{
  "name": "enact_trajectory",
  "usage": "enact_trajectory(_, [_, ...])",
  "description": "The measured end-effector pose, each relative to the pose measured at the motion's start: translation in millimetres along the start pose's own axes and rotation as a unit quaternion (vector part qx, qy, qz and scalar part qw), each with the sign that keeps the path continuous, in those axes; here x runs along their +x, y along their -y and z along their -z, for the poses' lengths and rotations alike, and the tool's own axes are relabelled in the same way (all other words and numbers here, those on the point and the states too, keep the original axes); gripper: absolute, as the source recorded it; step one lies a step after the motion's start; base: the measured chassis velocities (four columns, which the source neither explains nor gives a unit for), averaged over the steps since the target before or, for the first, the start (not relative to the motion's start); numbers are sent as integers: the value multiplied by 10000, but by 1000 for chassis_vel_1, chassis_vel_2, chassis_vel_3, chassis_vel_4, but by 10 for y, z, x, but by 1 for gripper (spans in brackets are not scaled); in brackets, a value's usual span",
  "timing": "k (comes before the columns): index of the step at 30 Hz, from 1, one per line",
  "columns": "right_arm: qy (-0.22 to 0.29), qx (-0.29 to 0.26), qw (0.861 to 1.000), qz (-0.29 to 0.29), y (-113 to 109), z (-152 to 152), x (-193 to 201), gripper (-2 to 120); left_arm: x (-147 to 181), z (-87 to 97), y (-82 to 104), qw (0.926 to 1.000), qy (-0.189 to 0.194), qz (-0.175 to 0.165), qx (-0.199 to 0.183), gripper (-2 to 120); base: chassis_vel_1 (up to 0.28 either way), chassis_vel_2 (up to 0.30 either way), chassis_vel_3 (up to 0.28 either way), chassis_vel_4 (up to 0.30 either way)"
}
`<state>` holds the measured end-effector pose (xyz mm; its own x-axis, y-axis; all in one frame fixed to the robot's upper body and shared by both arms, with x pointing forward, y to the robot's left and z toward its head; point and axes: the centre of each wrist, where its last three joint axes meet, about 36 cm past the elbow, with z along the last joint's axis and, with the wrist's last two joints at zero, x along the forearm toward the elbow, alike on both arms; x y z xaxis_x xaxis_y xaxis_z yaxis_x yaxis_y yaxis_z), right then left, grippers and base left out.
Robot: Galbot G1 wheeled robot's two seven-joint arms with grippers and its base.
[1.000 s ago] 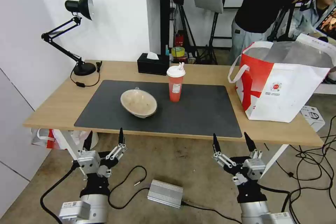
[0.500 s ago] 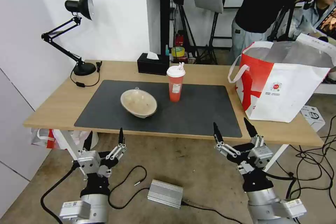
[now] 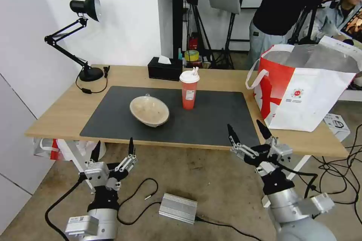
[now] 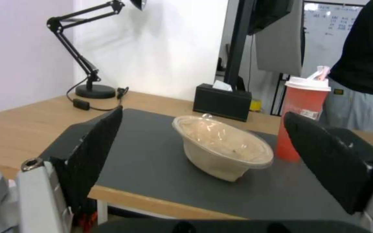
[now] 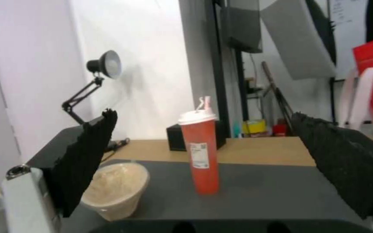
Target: Pick up the trash from the table and place it into the takeout bag.
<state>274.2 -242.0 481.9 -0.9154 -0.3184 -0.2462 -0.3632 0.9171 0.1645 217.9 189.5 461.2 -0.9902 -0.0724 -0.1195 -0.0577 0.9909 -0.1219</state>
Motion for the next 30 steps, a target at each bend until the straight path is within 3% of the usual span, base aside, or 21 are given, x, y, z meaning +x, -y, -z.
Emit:
enact_trajectory(14, [-76, 35, 9986, 515, 132, 170, -454, 100, 0, -9, 0, 10000, -9, 42, 0, 100, 0, 0, 0, 0])
enact_trajectory(30, [-300, 50, 9975, 636, 161, 26, -635, 100, -6, -10, -19, 9999, 7, 102, -18, 100, 0, 0, 0, 0])
